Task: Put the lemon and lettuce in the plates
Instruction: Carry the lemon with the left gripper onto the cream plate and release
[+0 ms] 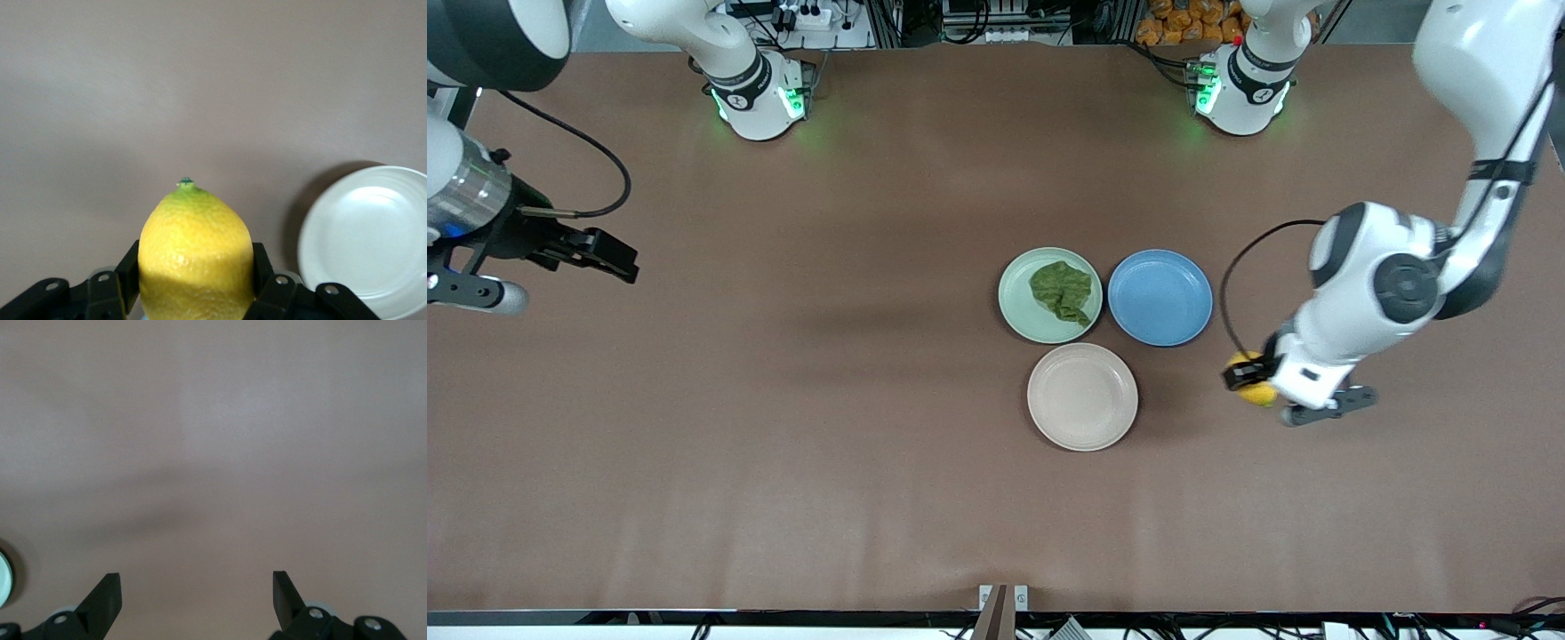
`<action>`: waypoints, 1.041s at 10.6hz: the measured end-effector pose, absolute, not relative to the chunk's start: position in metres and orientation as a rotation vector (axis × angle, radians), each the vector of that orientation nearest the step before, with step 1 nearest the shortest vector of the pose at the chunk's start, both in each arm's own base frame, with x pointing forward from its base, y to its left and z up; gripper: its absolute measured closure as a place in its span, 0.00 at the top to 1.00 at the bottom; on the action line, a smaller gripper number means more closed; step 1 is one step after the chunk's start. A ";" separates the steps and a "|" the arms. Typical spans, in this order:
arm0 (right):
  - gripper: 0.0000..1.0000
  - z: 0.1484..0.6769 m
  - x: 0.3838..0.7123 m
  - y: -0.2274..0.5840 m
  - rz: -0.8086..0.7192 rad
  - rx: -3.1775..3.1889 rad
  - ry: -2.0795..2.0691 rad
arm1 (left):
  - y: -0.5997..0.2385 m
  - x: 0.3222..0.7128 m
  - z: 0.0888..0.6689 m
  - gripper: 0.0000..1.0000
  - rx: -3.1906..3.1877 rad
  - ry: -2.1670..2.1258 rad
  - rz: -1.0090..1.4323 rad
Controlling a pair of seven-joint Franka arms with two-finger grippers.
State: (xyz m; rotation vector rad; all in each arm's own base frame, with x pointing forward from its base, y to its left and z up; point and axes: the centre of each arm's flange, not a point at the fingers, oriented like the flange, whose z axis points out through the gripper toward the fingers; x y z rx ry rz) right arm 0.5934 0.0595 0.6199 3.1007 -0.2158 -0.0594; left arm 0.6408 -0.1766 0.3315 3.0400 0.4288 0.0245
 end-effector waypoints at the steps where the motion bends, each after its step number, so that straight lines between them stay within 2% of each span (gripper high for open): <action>1: 1.00 0.620 0.595 0.053 -0.058 3.103 -0.206 | -0.203 0.639 0.320 0.67 3.021 0.461 -0.004; 4: 1.00 0.616 0.604 0.033 -0.063 3.137 -0.211 | -0.268 0.647 0.290 0.67 2.936 0.562 -0.031; 8: 1.00 0.607 0.611 0.014 -0.091 3.186 -0.211 | -0.321 0.639 0.245 0.67 2.940 0.696 0.083; 10: 1.00 0.614 0.609 0.008 -0.073 3.174 -0.192 | -0.333 0.635 0.241 0.91 2.968 0.707 0.122; 11: 1.00 0.618 0.607 0.008 -0.062 3.164 -0.161 | -0.332 0.638 0.244 0.99 2.967 0.712 0.135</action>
